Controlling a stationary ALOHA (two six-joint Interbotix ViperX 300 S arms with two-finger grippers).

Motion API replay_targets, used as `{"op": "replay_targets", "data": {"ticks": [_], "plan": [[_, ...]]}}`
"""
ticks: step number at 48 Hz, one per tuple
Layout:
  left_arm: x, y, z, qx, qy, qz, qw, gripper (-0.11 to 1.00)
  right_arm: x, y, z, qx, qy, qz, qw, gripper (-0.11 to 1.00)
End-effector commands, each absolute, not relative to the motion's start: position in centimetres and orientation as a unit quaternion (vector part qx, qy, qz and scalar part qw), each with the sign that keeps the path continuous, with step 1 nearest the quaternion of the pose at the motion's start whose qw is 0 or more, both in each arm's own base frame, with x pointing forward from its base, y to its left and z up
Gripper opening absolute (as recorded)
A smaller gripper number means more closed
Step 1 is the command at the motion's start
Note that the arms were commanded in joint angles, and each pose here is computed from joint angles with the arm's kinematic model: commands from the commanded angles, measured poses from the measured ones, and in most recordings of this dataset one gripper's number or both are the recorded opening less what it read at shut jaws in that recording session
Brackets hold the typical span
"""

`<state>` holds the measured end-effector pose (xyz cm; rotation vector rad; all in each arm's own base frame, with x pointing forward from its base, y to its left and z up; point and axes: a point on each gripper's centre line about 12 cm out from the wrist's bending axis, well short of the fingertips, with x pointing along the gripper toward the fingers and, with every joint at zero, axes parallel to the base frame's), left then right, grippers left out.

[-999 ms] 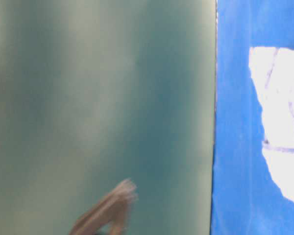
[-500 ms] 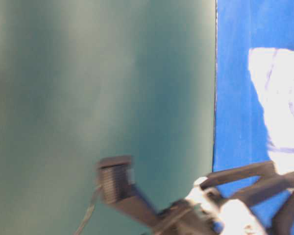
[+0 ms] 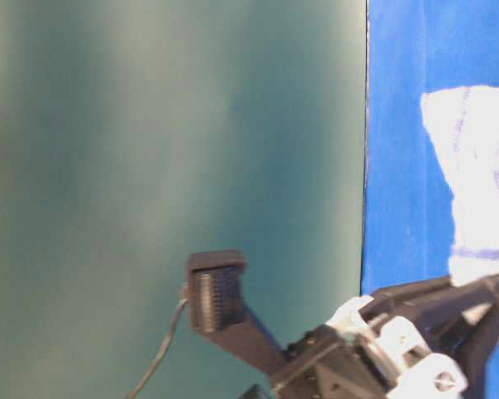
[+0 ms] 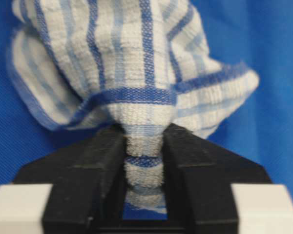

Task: Hand over the towel.
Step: 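Move the left gripper right to the white blue-striped towel and grasp it, then lift the towel with the left gripper toward the table center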

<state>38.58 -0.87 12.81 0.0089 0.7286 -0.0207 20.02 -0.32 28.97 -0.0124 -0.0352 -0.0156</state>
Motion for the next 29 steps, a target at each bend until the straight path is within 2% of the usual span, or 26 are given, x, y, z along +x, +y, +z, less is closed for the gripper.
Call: {"op": "replay_targets", "data": {"ticks": [1,12,23,29], "plan": [[39.1,-0.7,16.3,0.003,0.309,-0.008,0.951,0.12,20.3,-0.4,29.9,-0.008,-0.029,-0.008,1.000,0.01],[38.2,-0.6,23.8,0.003,0.206,-0.007,0.979,0.12,20.3,-0.4,30.0,-0.008,-0.031,-0.009,0.999,0.01],[35.6,-0.7,30.7,0.002,0.097,-0.009,0.995,0.12,20.3,-0.4,30.0,-0.008,-0.031,-0.008,0.999,0.01],[34.4,-0.8,32.3,0.002,0.051,-0.011,0.999,0.12,20.3,-0.4,29.9,-0.008,-0.031,-0.008,0.999,0.01]]}}
